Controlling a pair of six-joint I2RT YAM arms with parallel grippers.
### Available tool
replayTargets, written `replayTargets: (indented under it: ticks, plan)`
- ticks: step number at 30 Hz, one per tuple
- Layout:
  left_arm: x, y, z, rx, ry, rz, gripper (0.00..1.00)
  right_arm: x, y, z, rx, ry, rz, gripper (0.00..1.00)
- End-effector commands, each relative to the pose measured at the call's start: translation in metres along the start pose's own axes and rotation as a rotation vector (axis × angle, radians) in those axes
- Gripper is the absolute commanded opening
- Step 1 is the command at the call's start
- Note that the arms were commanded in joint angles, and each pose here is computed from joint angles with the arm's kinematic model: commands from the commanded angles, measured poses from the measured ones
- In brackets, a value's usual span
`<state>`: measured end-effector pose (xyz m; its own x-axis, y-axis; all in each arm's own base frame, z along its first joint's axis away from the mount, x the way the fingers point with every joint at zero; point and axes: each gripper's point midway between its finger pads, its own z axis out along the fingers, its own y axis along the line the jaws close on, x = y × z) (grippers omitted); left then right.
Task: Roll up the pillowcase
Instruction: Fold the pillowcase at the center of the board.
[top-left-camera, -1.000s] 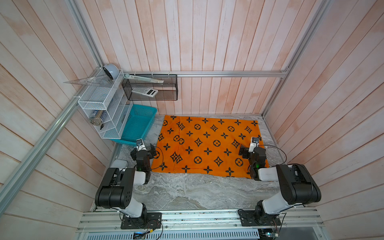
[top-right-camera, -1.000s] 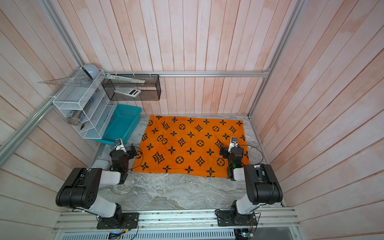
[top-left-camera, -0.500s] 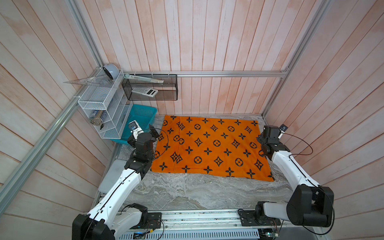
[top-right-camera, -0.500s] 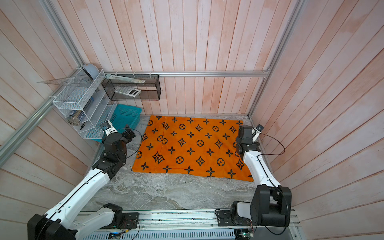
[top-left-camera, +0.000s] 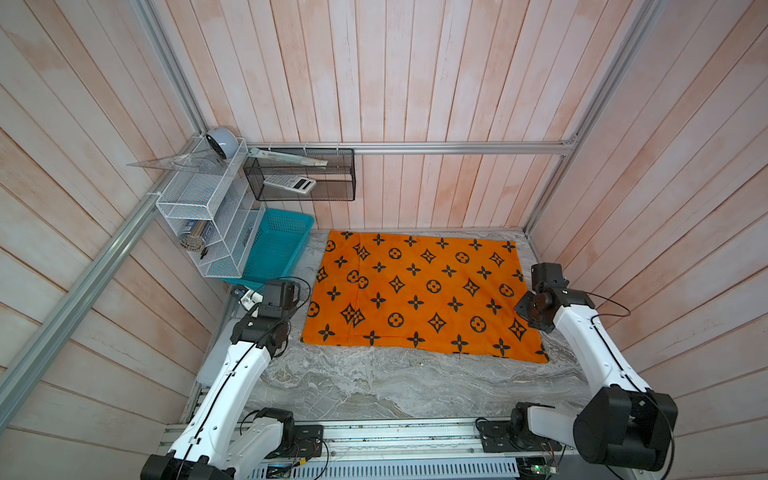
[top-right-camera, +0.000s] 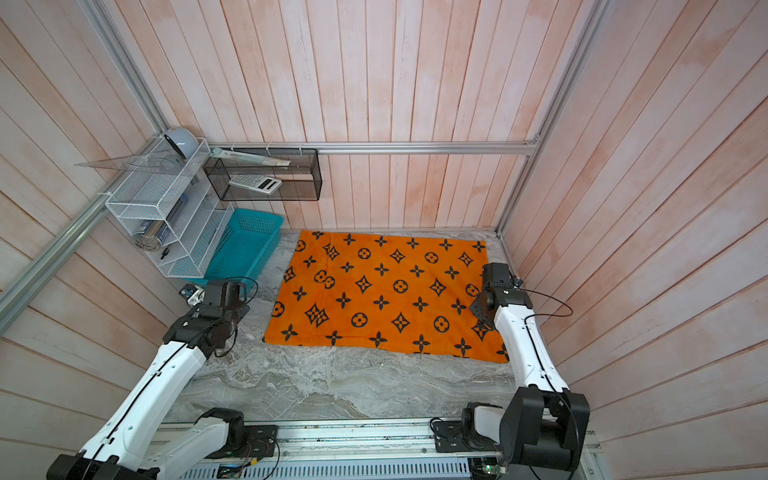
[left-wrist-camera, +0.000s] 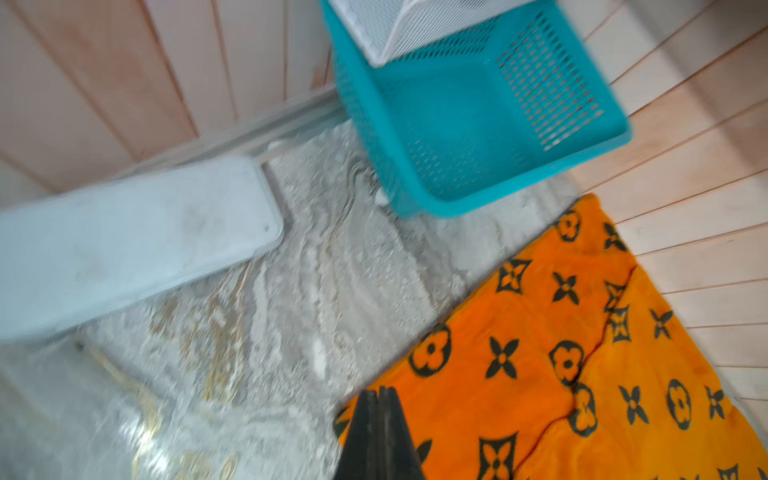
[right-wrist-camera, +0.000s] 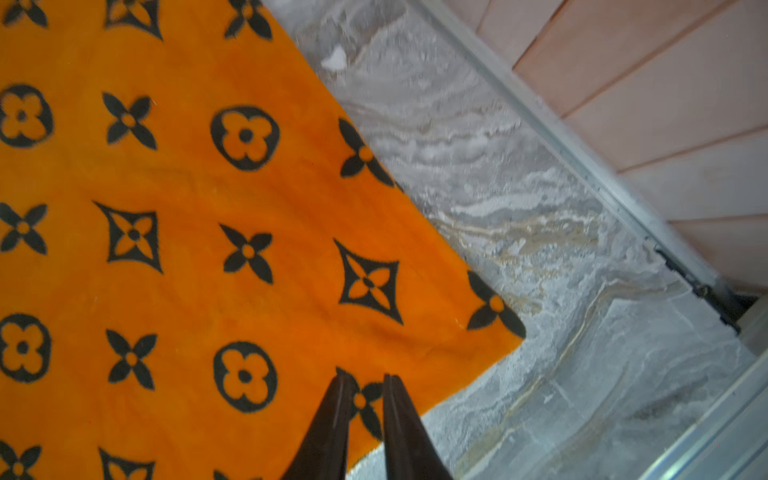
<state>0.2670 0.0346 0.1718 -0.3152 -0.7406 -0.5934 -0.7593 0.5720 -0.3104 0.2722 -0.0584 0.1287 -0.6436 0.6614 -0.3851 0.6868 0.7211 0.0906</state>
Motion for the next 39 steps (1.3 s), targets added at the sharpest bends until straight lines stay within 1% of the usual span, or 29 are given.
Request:
replayTargets:
  ticks: [1, 3, 5, 7, 9, 11, 13, 15, 19, 26, 30, 33, 35, 39]
  plan:
    - [0.055, 0.038, 0.016, -0.142, 0.203, -0.093, 0.39, 0.056, -0.013, 0.008, -0.02, 0.262, 0.041, 0.29]
    - [0.066, 0.036, 0.025, -0.166, 0.249, -0.115, 0.4, 0.059, -0.016, 0.012, -0.02, 0.273, 0.054, 0.33]
    - [0.069, 0.027, 0.033, -0.161, 0.265, -0.111, 0.4, 0.057, -0.019, 0.014, -0.012, 0.275, 0.045, 0.4]
    - [0.068, 0.023, 0.039, -0.17, 0.268, -0.142, 0.39, 0.055, -0.018, 0.016, -0.02, 0.289, 0.027, 0.51]
    - [0.073, 0.019, 0.048, -0.177, 0.306, -0.177, 0.38, 0.053, -0.018, 0.017, -0.014, 0.312, 0.002, 0.53]
    - [0.083, 0.018, 0.057, -0.223, 0.372, -0.208, 0.37, 0.054, -0.02, 0.018, 0.0, 0.359, 0.0, 0.56]
    - [0.093, 0.013, 0.064, -0.266, 0.444, -0.209, 0.32, 0.054, -0.019, 0.019, -0.007, 0.407, -0.001, 0.56]
    - [0.098, 0.006, 0.066, -0.282, 0.478, -0.198, 0.32, 0.054, -0.019, 0.021, -0.015, 0.443, 0.006, 0.56]
    - [0.094, -0.002, 0.065, -0.256, 0.467, -0.229, 0.31, 0.051, -0.018, 0.022, -0.037, 0.447, 0.032, 0.56]
    - [0.109, -0.009, 0.08, -0.241, 0.523, -0.225, 0.33, 0.048, -0.021, 0.027, -0.039, 0.455, 0.061, 0.61]
    - [0.111, -0.017, 0.093, -0.198, 0.506, -0.218, 0.39, 0.044, -0.018, 0.029, -0.051, 0.452, 0.071, 0.64]
    - [0.115, -0.016, 0.103, -0.23, 0.513, -0.2, 0.41, 0.045, -0.016, 0.032, -0.059, 0.466, 0.084, 0.64]
    - [0.121, -0.016, 0.106, -0.252, 0.54, -0.196, 0.41, 0.046, -0.016, 0.034, -0.057, 0.473, 0.089, 0.64]
    - [0.118, -0.011, 0.097, -0.276, 0.538, -0.188, 0.42, 0.04, -0.018, 0.031, -0.051, 0.461, 0.089, 0.65]
